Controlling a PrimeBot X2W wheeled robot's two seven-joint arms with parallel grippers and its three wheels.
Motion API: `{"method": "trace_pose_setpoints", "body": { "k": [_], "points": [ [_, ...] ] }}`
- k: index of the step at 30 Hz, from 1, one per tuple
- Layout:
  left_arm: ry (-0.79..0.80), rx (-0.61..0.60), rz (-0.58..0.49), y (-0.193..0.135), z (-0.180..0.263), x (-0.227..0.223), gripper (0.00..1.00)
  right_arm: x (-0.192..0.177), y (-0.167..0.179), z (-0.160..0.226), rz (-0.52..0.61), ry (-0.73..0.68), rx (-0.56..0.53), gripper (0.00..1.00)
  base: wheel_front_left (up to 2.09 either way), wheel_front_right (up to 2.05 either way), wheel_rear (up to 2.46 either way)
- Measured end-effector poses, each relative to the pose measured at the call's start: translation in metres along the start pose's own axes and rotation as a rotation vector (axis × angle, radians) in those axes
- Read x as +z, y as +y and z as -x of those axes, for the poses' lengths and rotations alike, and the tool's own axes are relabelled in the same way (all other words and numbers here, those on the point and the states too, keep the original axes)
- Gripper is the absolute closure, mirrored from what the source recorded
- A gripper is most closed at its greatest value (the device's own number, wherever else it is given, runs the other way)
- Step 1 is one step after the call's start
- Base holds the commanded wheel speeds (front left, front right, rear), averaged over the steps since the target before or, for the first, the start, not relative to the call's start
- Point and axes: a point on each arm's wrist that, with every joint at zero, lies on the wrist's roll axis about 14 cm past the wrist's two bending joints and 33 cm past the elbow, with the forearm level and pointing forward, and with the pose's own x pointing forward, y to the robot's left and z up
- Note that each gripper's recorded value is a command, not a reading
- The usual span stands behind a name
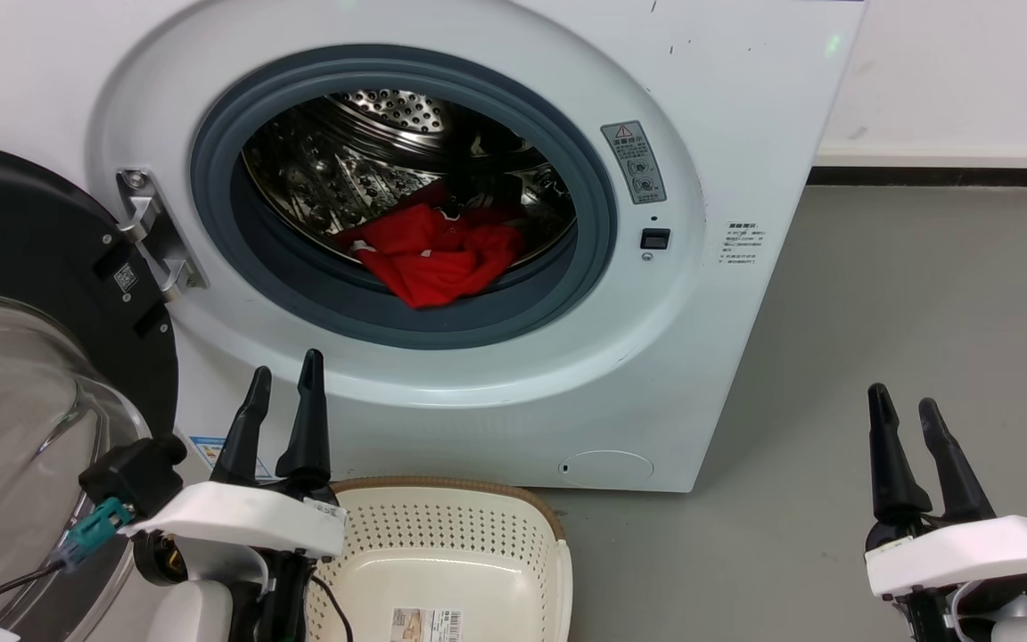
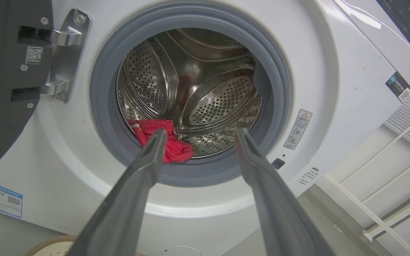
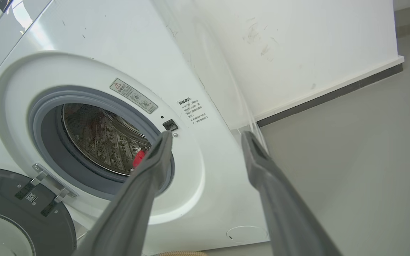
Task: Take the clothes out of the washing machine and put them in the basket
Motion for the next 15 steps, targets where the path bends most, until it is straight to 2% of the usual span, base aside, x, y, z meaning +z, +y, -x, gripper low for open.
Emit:
{"method": "trace_pose_setpoints", "body": {
  "k": [7,8,15],
  "points": [
    [0.008,-0.015,-0.105,-0.0026,0.0005,-0.0028,0.0,-0.002,0.0013,0.0,0.099,0.006,0.011,0.0,0.0,0.0,0.0],
    [0.011,-0.018,-0.146,-0.0026,0.0008,-0.0038,0.0,-0.0035,0.0016,0.0001,0.137,0.013,0.016,0.0,0.0,0.0,0.0],
    [0.011,-0.03,-0.233,-0.0042,0.0007,-0.0048,0.0,-0.0073,0.0012,0.0018,0.224,0.03,0.023,0.0,0.0,0.0,0.0]
  ]
}}
